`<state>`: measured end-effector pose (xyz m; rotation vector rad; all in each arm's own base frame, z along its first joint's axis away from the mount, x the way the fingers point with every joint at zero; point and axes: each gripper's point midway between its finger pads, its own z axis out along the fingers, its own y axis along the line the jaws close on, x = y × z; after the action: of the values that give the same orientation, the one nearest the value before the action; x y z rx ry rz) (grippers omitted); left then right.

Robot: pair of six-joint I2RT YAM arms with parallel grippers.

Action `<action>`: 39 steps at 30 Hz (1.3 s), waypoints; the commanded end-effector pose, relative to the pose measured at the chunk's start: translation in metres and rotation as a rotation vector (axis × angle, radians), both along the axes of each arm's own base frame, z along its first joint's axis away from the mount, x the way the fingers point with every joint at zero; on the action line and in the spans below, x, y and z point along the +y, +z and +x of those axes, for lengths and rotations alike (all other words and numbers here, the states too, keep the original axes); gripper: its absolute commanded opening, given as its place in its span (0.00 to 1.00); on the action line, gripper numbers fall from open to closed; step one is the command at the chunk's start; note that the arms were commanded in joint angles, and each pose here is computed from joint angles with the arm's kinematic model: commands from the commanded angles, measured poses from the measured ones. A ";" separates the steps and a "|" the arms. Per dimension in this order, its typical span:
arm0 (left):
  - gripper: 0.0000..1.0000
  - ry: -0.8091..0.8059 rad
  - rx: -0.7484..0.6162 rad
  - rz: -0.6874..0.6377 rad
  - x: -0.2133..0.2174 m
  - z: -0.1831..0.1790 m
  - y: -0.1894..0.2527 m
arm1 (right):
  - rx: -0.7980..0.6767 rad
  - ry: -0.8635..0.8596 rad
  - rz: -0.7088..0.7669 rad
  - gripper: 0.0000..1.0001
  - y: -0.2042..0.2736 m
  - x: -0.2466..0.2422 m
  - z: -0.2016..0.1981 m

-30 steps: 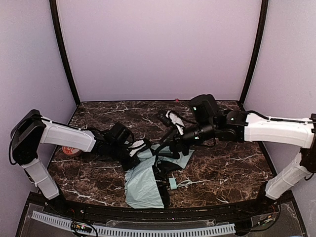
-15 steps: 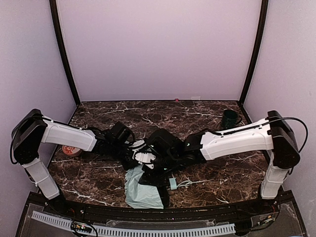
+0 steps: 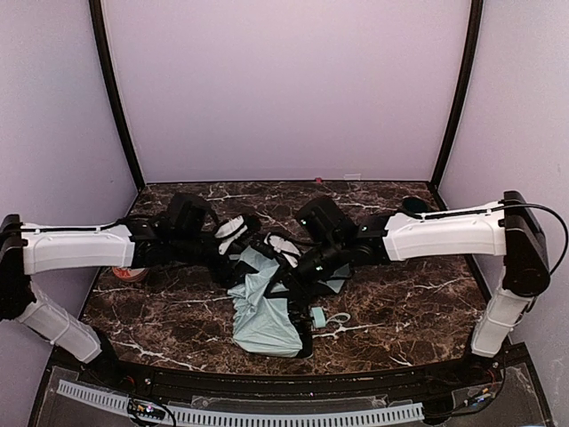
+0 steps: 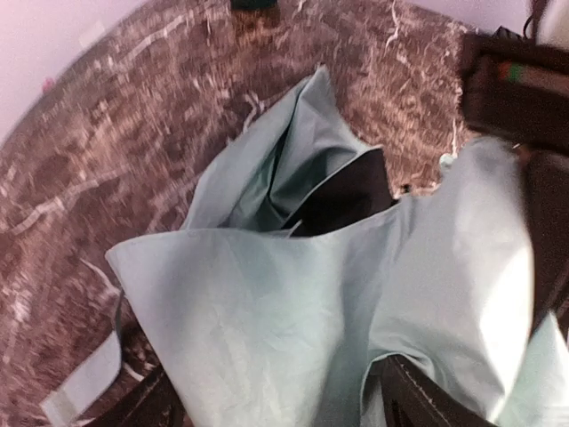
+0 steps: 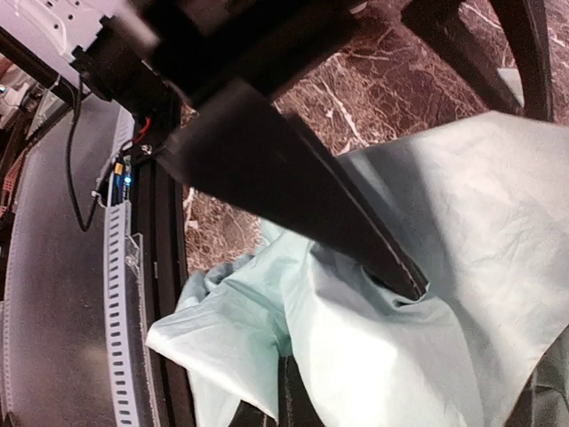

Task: Put away the umbrella

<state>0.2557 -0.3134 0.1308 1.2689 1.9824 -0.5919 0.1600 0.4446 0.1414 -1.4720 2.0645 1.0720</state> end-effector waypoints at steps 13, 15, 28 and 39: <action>0.84 -0.380 -0.199 -0.323 0.009 -0.097 0.086 | 0.050 -0.065 0.166 0.03 0.055 0.007 0.009; 0.83 -0.364 -0.173 -0.292 0.005 -0.091 0.073 | 0.055 -0.064 0.175 0.04 0.058 0.010 0.010; 0.40 -0.375 -0.111 -0.209 -0.009 -0.077 0.027 | 0.020 -0.215 0.185 0.39 0.093 -0.015 0.048; 0.00 -0.485 -0.132 -0.273 -0.008 -0.102 0.041 | 0.078 -0.701 -0.304 0.59 -0.044 -0.173 0.196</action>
<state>0.1654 -0.3203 0.1603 1.5386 1.5150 -0.9209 0.3553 0.3065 0.1776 -0.6288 2.3135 0.7304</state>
